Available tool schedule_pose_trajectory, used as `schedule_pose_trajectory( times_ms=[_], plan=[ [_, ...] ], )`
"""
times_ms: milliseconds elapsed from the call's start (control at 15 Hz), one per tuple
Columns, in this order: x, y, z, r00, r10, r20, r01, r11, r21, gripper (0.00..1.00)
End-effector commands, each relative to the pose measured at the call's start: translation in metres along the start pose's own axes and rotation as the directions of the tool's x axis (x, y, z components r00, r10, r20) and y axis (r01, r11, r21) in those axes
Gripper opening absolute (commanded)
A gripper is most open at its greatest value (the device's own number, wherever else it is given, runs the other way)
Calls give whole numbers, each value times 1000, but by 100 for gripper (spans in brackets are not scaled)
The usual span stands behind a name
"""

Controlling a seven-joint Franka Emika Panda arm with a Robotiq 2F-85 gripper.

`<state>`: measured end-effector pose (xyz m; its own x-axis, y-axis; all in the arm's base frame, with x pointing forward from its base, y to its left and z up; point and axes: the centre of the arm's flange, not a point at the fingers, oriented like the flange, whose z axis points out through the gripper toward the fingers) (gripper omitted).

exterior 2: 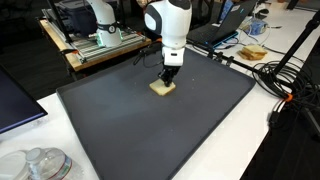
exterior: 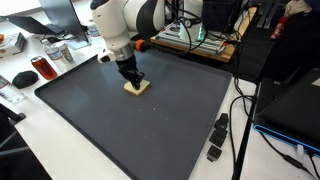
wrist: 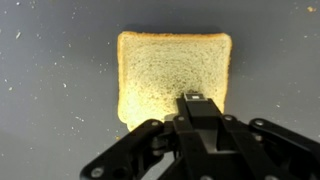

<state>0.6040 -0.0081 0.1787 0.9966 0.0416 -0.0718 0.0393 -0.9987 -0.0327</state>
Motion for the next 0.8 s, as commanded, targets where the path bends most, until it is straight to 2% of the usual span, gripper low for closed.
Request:
schedule_pose_trajectory(
  times_ms=[0,133,333,533,733],
  plan=[
    [-9,-2,20,983,182,-2,-181,980,78,5],
    [-10,2,22,959,284,-10,-281,954,101,5],
    [-10,0,23,899,437,-18,-433,896,103,5],
    [-10,-4,22,818,574,-42,-568,817,94,5],
    [-9,-5,20,717,696,-42,-692,718,76,5]
  ],
)
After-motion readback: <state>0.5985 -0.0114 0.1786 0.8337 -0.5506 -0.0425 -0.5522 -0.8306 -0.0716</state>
